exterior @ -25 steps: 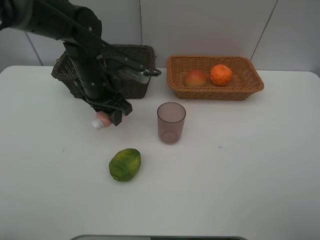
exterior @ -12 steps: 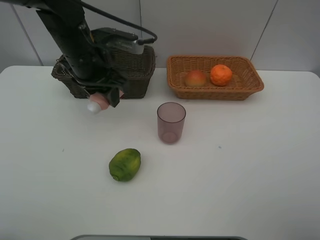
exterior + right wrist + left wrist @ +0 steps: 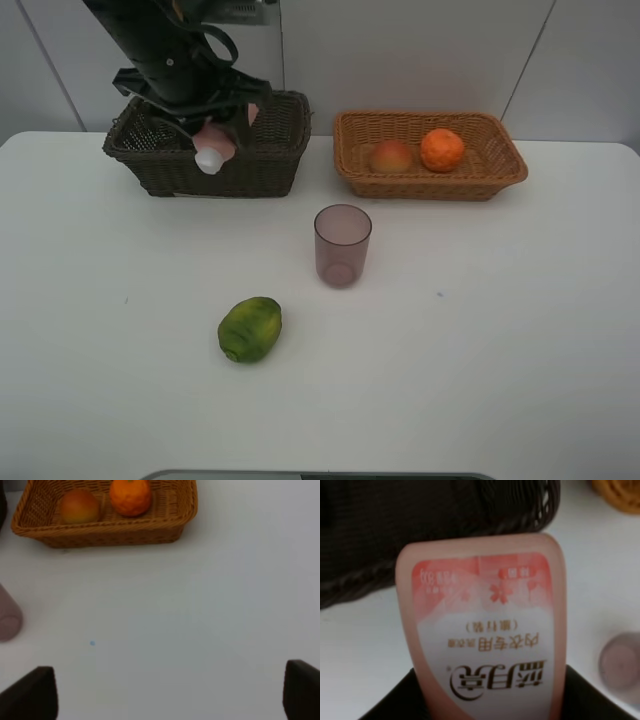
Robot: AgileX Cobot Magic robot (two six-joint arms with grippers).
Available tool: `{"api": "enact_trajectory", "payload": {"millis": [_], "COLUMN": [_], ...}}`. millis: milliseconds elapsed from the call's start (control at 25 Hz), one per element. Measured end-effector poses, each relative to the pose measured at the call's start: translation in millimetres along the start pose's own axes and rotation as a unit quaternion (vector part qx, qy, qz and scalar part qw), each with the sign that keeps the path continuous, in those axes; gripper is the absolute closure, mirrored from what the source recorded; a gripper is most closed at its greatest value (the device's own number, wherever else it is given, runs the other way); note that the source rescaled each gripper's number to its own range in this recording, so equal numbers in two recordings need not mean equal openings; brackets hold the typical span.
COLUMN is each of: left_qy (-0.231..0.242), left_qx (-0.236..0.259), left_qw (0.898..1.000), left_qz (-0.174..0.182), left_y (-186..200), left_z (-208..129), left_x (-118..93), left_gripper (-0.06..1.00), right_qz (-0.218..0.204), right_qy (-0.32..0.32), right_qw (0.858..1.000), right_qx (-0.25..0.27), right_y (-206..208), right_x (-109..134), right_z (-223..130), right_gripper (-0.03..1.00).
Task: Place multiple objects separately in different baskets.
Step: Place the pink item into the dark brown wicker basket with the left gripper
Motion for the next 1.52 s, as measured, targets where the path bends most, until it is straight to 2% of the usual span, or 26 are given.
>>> {"api": "enact_trajectory", "payload": {"millis": [280, 600, 840, 1040, 1320, 1520], "left_qy": [0.012, -0.031, -0.052, -0.059, -0.062, -0.063], "left_qx": [-0.08, -0.14, -0.178, -0.193, -0.183, -0.183], "left_qw": [0.996, 0.988, 0.98, 0.977, 0.979, 0.979], "left_qz": [0.022, 0.054, 0.073, 0.071, 0.063, 0.061], "left_y": [-13, -45, -61, -81, -119, -128], "left_z": [28, 44, 52, 53, 46, 44], "left_x": [19, 29, 44, 45, 44, 43], "left_gripper": [0.33, 0.33, 0.33, 0.33, 0.33, 0.33], "right_qz": [0.0, 0.0, 0.0, 0.0, 0.0, 0.0], "right_qy": [0.0, 0.0, 0.0, 0.0, 0.0, 0.0], "right_qw": [1.0, 1.0, 1.0, 1.0, 1.0, 1.0], "right_qx": [0.0, 0.0, 0.0, 0.0, 0.0, 0.0], "right_y": [0, 0, 0, 0, 0, 0], "right_x": [0, 0, 0, 0, 0, 0], "right_z": [0, 0, 0, 0, 0, 0], "right_gripper": [-0.03, -0.03, -0.03, -0.03, -0.03, -0.03]}}
Point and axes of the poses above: a point on each arm's last joint axis where the gripper is mounted, y pointing back along that axis away from the gripper, x along the wrist's bending axis when the last joint is at zero, z = x × y, the point moved 3 cm from there along -y, pointing out along that axis toward the gripper, and after that the axes turned 10 degrees about -y, right-handed, at the moved point
